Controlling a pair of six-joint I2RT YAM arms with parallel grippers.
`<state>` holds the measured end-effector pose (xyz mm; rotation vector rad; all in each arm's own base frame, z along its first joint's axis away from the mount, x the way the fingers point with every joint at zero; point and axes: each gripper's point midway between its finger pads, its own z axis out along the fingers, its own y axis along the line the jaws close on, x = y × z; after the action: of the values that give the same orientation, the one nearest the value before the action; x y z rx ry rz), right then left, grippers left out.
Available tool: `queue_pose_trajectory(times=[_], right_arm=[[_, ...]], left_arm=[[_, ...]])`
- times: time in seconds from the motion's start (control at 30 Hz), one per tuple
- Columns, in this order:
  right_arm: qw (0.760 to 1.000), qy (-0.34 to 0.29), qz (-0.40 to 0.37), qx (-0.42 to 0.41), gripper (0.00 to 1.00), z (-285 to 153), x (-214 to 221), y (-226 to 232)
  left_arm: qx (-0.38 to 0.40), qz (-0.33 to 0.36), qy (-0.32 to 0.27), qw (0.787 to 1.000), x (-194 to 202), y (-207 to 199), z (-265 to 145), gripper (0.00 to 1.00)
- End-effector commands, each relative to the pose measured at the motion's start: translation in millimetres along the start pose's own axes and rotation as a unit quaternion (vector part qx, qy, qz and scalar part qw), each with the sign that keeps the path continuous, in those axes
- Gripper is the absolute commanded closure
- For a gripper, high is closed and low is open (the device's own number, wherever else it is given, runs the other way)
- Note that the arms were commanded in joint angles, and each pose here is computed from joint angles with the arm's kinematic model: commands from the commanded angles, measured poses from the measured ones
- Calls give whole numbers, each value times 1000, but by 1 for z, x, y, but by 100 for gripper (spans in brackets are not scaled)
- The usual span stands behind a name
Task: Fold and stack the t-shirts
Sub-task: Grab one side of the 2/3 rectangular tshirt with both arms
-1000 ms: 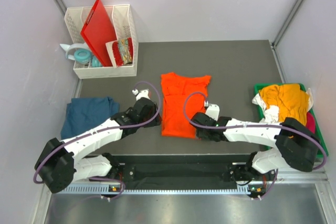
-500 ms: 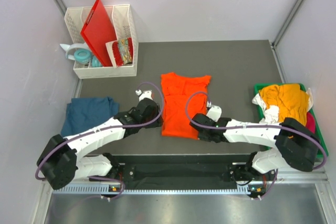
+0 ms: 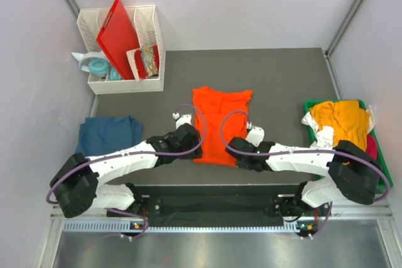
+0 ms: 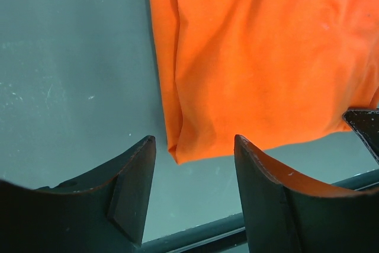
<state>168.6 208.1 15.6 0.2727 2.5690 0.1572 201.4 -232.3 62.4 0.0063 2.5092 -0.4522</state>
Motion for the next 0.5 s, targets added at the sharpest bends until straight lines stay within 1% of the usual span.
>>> queue_pose_trajectory(times=[0.0,0.23,0.47], right_arm=[[995,77,-53,46,100,0,42,-31],[994,79,-61,47,100,0,41,-30],[994,78,-59,46,100,-1,42,-32]], left_arm=[[-7,-13,2,1000,3,2,0,40],[-22,-14,55,998,28,8,11,49],[-54,-3,95,994,49,22,23,50]])
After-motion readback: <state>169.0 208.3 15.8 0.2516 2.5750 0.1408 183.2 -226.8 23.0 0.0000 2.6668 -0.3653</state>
